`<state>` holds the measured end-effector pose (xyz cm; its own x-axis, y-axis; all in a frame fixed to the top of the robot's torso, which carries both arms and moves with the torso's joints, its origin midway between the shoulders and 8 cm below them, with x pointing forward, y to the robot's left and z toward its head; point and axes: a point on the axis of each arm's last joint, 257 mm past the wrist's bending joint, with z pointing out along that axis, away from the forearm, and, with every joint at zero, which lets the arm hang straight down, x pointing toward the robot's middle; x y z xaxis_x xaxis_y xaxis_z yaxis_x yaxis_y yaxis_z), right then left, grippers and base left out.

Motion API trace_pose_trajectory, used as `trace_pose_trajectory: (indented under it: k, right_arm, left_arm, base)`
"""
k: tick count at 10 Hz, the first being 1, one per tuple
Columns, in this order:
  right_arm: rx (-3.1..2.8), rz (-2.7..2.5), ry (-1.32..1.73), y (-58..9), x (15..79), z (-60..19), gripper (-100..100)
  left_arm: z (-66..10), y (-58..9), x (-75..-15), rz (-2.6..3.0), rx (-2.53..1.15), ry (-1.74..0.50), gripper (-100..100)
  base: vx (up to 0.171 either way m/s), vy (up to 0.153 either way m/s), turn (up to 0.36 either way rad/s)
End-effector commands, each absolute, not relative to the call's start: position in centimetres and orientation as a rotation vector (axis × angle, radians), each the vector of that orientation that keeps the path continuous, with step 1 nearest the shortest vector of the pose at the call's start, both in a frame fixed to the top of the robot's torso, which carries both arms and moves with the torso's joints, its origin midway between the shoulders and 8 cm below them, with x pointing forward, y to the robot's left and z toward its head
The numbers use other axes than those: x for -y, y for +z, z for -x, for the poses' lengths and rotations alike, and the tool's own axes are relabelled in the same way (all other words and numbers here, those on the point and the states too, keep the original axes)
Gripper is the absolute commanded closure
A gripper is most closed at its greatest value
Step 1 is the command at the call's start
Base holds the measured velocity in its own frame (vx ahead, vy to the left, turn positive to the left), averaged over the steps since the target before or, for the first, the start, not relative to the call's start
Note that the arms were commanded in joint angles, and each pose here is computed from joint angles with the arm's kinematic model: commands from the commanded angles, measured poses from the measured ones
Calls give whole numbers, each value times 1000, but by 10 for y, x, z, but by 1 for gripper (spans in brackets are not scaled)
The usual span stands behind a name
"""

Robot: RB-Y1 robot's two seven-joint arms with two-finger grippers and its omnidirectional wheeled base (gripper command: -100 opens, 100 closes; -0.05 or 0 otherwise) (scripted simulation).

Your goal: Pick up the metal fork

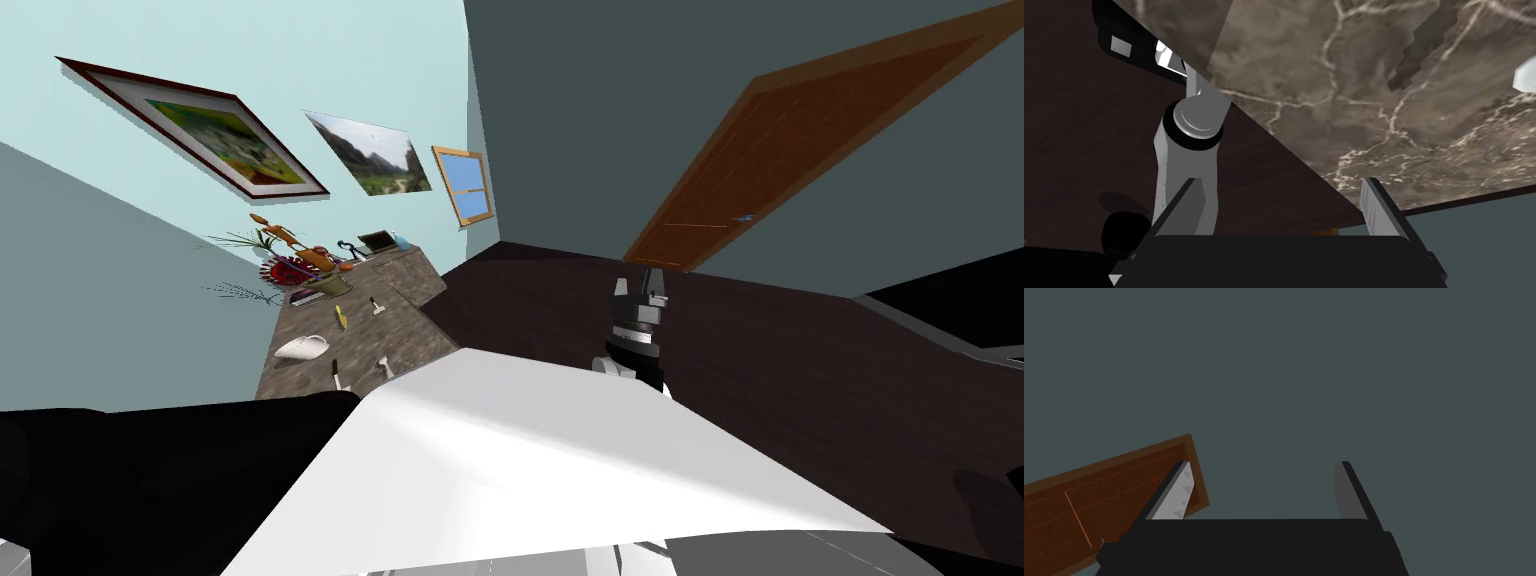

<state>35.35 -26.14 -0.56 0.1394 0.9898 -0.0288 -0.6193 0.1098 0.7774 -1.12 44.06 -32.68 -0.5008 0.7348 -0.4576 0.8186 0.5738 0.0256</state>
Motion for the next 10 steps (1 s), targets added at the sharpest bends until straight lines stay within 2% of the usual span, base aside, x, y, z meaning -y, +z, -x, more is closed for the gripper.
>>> trace_pose_trajectory:
  k: [1,10]
  right_arm:
    - [-655,-710,1316,-6,261,-354,0]
    - [-655,-710,1315,-6,262,-353,0]
  left_arm:
    - [17,-327,-445,-1337,-2388,-283,-100]
    - [86,-324,-510,-1956,-2344,-380,-100]
  base:
    - [1,21,-184]
    - [2,25,-161]
